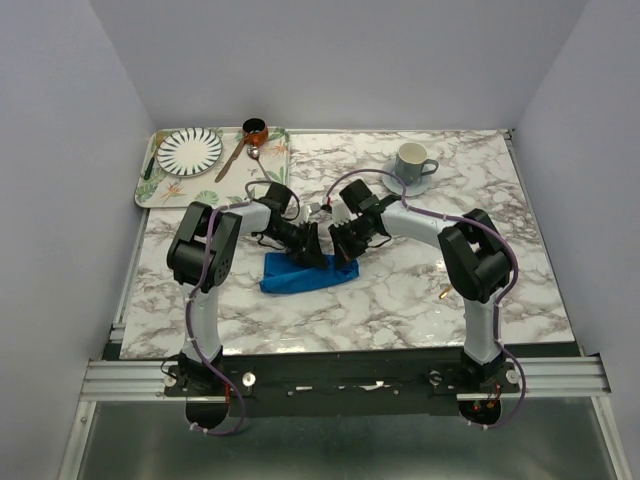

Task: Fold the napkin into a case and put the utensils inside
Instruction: Stuff the top corner of the smaller-rectangle-folded napkin at the center of the board.

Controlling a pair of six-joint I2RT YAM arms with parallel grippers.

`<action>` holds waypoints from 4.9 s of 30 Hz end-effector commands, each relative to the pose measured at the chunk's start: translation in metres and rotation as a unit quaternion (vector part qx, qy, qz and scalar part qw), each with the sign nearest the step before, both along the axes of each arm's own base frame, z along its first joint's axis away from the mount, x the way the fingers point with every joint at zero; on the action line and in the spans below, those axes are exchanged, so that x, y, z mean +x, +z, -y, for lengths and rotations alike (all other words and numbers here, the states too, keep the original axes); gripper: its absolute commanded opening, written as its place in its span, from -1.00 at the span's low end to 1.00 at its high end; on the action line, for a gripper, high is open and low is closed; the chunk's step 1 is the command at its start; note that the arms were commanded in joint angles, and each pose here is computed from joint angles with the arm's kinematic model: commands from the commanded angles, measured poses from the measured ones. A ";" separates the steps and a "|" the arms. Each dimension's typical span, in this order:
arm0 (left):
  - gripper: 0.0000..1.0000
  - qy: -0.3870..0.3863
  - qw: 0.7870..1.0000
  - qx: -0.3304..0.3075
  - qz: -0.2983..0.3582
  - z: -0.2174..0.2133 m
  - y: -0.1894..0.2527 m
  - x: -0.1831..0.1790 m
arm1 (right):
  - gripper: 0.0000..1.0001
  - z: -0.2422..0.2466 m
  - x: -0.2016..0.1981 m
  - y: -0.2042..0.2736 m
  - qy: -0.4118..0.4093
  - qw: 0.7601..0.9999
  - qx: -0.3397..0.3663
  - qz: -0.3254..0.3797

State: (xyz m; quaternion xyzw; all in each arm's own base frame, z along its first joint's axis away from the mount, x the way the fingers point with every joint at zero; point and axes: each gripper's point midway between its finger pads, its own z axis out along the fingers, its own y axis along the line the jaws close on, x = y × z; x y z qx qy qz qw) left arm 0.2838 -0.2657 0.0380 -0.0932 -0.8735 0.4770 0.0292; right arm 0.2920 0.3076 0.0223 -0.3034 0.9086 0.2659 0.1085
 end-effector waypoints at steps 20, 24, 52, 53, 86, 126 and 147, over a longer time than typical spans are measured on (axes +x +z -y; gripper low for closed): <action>-1.00 -0.009 0.999 0.011 0.044 0.007 0.015 0.015 | -0.99 0.000 -0.013 0.016 0.067 0.997 0.039 -0.004; -1.00 -0.007 0.999 0.023 0.038 0.007 0.004 0.021 | -0.99 0.002 -0.012 0.012 0.066 0.997 0.036 -0.009; -1.00 -0.010 0.998 0.063 -0.010 0.001 -0.037 0.018 | -0.15 -0.001 0.056 0.022 0.011 0.998 0.059 0.001; -1.00 -0.010 0.998 0.063 -0.010 0.001 -0.037 0.018 | -0.17 -0.002 0.056 0.018 0.011 0.998 0.058 -0.004; -1.00 -0.027 0.997 0.065 -0.014 -0.015 -0.029 -0.024 | -0.40 -0.019 0.003 0.015 0.017 0.988 0.114 -0.107; -1.00 -0.065 0.990 -0.004 0.123 0.023 0.024 0.000 | -0.73 -0.027 -0.017 -0.003 0.047 0.984 0.110 -0.133; -1.00 -0.088 0.986 0.021 0.141 0.011 -0.010 -0.005 | -0.34 -0.024 -0.019 0.008 0.044 0.982 0.119 -0.140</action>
